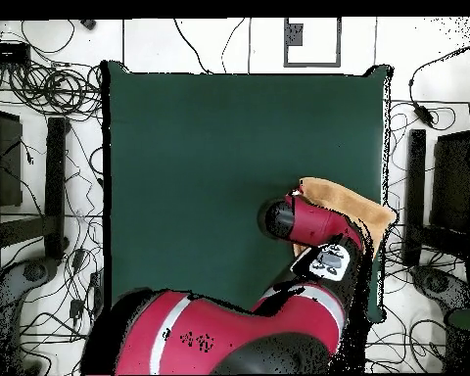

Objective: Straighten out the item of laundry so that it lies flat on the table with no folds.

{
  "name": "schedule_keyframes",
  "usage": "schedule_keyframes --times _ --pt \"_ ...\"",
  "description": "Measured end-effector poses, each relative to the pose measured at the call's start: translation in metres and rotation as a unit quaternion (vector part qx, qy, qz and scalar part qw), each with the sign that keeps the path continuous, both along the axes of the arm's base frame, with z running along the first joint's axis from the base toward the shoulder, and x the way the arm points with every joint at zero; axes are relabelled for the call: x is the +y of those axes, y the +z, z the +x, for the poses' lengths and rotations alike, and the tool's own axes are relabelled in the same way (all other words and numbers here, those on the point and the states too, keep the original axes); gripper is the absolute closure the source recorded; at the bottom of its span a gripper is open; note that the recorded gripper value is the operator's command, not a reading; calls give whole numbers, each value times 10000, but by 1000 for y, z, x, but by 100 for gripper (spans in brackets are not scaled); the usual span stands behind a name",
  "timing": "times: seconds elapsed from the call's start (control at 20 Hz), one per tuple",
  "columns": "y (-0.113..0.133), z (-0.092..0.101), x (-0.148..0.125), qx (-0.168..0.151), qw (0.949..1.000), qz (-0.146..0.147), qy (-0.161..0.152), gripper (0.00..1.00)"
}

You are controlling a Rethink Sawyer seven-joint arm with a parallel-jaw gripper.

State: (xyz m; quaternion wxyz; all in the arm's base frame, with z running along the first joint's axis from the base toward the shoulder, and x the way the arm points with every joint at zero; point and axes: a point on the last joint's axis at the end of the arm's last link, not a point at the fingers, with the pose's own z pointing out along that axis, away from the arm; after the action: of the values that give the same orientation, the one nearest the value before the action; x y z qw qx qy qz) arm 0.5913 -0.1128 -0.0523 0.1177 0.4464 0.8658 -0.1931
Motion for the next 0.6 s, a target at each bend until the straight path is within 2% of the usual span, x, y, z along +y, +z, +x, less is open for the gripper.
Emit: schedule_keyframes --times 0.3,0.4,0.6 --pt "-2 8 -42 -415 9988 -178 169 100" --pt "-5 10 -65 -659 9966 -306 380 100" --pt "-7 11 -85 -874 9930 -426 667 100"
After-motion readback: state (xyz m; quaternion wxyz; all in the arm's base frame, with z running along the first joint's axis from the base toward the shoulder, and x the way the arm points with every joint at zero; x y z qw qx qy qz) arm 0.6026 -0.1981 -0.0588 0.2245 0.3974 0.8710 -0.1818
